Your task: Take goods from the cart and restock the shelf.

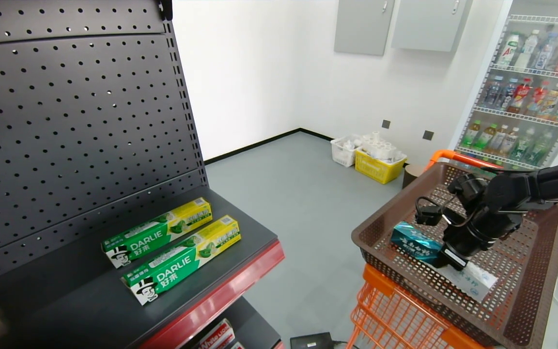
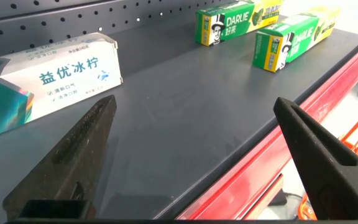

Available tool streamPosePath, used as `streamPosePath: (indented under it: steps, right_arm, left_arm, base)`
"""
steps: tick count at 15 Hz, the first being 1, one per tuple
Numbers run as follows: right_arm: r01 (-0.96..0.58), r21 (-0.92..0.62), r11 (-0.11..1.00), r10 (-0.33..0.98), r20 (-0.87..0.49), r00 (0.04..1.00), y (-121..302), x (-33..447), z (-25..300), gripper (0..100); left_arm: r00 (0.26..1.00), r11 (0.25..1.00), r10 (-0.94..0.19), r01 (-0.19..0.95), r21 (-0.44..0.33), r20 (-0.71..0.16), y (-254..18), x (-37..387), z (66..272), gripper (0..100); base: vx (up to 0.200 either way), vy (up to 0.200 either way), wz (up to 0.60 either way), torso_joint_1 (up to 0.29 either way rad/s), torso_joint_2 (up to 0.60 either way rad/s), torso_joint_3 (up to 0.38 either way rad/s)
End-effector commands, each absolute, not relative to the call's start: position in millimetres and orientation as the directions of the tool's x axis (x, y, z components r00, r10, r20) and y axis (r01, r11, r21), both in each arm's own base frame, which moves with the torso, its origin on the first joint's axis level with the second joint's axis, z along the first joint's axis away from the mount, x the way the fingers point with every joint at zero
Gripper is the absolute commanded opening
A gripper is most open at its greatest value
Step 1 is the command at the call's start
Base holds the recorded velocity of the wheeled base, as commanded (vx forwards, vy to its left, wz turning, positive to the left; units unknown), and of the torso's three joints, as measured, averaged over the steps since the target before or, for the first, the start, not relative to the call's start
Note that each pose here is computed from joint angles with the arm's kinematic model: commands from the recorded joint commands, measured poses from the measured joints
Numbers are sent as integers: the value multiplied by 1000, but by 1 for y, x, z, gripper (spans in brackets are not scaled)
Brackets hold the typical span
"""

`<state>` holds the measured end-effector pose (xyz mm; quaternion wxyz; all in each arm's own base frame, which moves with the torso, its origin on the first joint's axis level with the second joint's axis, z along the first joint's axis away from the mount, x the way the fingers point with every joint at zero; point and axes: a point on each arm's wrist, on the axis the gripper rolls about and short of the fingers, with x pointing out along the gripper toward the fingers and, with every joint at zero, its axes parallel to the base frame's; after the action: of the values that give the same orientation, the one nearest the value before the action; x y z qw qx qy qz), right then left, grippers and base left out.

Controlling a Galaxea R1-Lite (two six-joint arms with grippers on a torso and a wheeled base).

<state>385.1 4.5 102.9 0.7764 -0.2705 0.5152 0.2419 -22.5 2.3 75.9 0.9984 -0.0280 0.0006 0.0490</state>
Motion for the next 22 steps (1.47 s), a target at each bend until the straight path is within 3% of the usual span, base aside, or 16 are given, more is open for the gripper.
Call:
streamPosePath:
  steps: [1,14,17,22]
  right_arm:
    - [-646,-203,736,97,-913,397,4,372,127,0]
    - [-622,-279,731,132,-837,531,5,273,199,0]
    - [-574,-334,748,122,-780,614,1,231,219,0]
    - [-477,-389,788,119,-664,738,1,211,212,0]
  left_arm:
    - [995,994,98,-98,-56,-5,2,-22,76,100]
    - [995,994,98,-98,-56,-3,2,-23,76,100]
    - [995,994,98,-98,-56,-6,2,-22,76,100]
    - [995,994,98,-98,-56,-5,2,-22,76,100]
  base:
    - [0,0,0,0,0,0]
    - [0,0,0,0,0,0]
    - [0,0,0,0,0,0]
    - [0,0,0,0,0,0]
